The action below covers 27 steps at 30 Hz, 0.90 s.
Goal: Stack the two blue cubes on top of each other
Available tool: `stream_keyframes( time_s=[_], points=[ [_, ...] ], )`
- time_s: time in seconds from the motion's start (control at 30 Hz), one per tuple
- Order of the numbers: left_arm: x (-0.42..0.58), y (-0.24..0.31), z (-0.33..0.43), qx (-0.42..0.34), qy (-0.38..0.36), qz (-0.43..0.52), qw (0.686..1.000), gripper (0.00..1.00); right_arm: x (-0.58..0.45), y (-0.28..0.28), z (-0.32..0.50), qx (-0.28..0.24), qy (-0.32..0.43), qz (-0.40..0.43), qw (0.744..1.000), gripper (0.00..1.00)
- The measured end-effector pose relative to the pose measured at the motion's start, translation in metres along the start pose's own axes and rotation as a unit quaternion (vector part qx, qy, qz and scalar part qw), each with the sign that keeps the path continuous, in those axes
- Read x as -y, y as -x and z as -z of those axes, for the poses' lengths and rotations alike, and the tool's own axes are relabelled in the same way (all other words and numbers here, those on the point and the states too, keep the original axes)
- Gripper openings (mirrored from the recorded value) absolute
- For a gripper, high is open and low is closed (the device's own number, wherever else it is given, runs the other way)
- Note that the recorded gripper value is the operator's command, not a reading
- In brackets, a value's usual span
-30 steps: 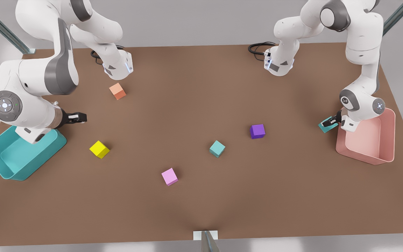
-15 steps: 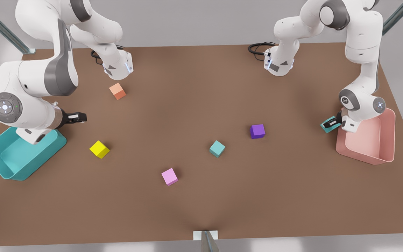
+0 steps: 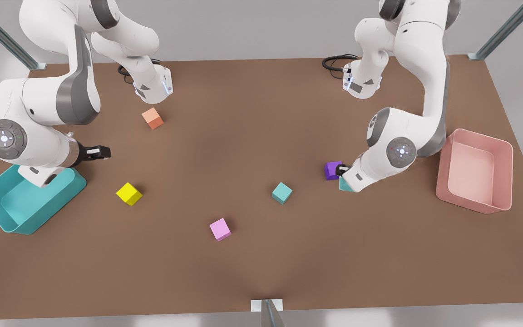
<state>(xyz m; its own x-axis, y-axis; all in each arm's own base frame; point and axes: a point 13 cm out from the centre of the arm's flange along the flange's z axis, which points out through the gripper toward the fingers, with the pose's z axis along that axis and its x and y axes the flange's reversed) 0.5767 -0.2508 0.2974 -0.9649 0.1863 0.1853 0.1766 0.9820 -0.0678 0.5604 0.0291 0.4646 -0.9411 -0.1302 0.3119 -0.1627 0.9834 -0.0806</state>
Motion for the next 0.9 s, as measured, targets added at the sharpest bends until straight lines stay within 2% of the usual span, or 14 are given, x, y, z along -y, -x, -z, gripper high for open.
stream_keyframes(
  time_s=[0.13, 0.23, 0.43, 0.6, 0.9],
  points=[
    [0.127, 0.006, -0.066, -0.035, 0.031, -0.046, 0.998, 0.64, 0.0, 0.0, 0.0, 0.0, -0.001, 0.0, 1.0, 1.0],
    [0.177, 0.01, -0.112, -0.036, 0.041, -0.043, 0.998, 0.64, 0.0, 0.0, 0.0, 0.0, -0.001, 0.001, 1.0, 1.0],
    [0.187, 0.033, -0.145, -0.01, 0.03, 0.015, 0.999, 0.64, -0.001, 0.001, -0.001, -0.002, 0.0, 0.003, 1.0, 1.0],
    [0.194, 0.031, -0.165, -0.013, 0.028, 0.047, 0.998, 0.64, -0.001, 0.002, -0.002, -0.003, 0.0, 0.004, 1.0, 1.0],
    [0.176, 0.044, -0.171, -0.007, 0.025, 0.105, 0.994, 0.64, -0.005, 0.005, -0.007, -0.008, 0.001, 0.008, 1.0, 1.0]
  ],
)
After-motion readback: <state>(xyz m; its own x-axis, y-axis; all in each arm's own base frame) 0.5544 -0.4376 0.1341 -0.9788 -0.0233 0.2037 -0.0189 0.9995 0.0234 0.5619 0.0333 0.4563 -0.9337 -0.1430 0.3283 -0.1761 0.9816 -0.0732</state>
